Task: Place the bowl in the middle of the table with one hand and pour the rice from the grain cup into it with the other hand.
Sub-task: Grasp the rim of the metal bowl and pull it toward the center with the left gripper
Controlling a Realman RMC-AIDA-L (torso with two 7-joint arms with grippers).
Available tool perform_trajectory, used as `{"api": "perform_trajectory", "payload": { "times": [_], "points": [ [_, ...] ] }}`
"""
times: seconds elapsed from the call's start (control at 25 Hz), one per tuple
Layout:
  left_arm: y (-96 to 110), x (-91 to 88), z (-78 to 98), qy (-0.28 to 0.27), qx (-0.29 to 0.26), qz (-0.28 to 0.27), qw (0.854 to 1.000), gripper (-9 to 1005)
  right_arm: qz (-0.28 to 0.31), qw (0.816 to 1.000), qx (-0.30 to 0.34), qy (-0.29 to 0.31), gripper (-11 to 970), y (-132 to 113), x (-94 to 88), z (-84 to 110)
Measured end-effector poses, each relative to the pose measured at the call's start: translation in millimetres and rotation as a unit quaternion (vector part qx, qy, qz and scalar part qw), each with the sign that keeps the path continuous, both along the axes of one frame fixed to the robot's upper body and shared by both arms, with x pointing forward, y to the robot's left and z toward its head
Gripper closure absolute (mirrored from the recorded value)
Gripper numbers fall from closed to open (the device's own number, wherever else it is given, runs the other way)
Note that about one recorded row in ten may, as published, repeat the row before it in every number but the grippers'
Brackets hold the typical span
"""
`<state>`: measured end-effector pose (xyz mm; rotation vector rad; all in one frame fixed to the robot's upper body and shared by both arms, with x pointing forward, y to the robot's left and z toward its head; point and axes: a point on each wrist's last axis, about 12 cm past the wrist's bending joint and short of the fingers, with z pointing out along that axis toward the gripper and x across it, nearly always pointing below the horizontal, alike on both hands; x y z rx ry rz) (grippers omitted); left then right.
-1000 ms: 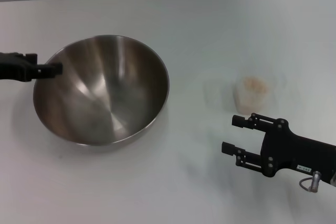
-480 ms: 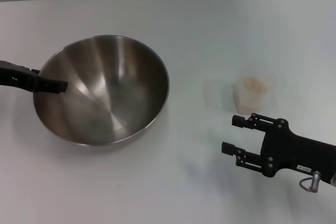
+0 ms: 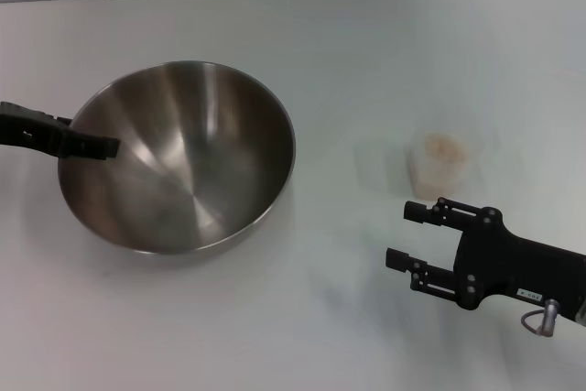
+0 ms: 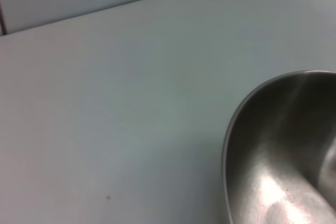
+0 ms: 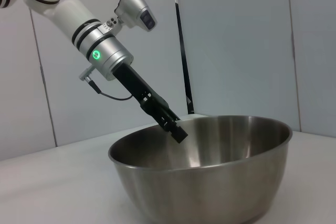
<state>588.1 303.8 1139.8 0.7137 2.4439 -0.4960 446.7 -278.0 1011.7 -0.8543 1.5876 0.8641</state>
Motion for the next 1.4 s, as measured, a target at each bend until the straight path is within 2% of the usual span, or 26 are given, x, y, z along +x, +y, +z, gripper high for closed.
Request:
{"api": "perform_trajectory", "payload": {
  "times": [0.52,0.64,0.84,1.08,1.4],
  "points": [
    [-1.7,4.0,3.4,-0.006,0.007,-0.002,1.000,347,-0.001,1.000,0.001,-0.003,303,0.7,1.9,1.0],
    [-2.9,4.7,2.8,-0.002,0.016,-0.005,1.000,551,-0.002,1.000,0.003,-0.004,302,0.9,2.5,1.3],
    [-5.6,7.0,2.5,0.004,0.022,-0.007,1.000,754,-0.003,1.000,0.003,-0.004,302,0.8,2.2,1.2],
    [-7.8,9.0,6.6,0.001,0.017,-0.005,1.000,914,-0.004,1.000,0.004,-0.004,303,0.6,2.1,1.2],
    [-11.4,11.3,13.2,0.002,0.011,-0.015,1.000,958,-0.004,1.000,0.004,-0.004,302,0.8,2.1,1.2]
  ]
}}
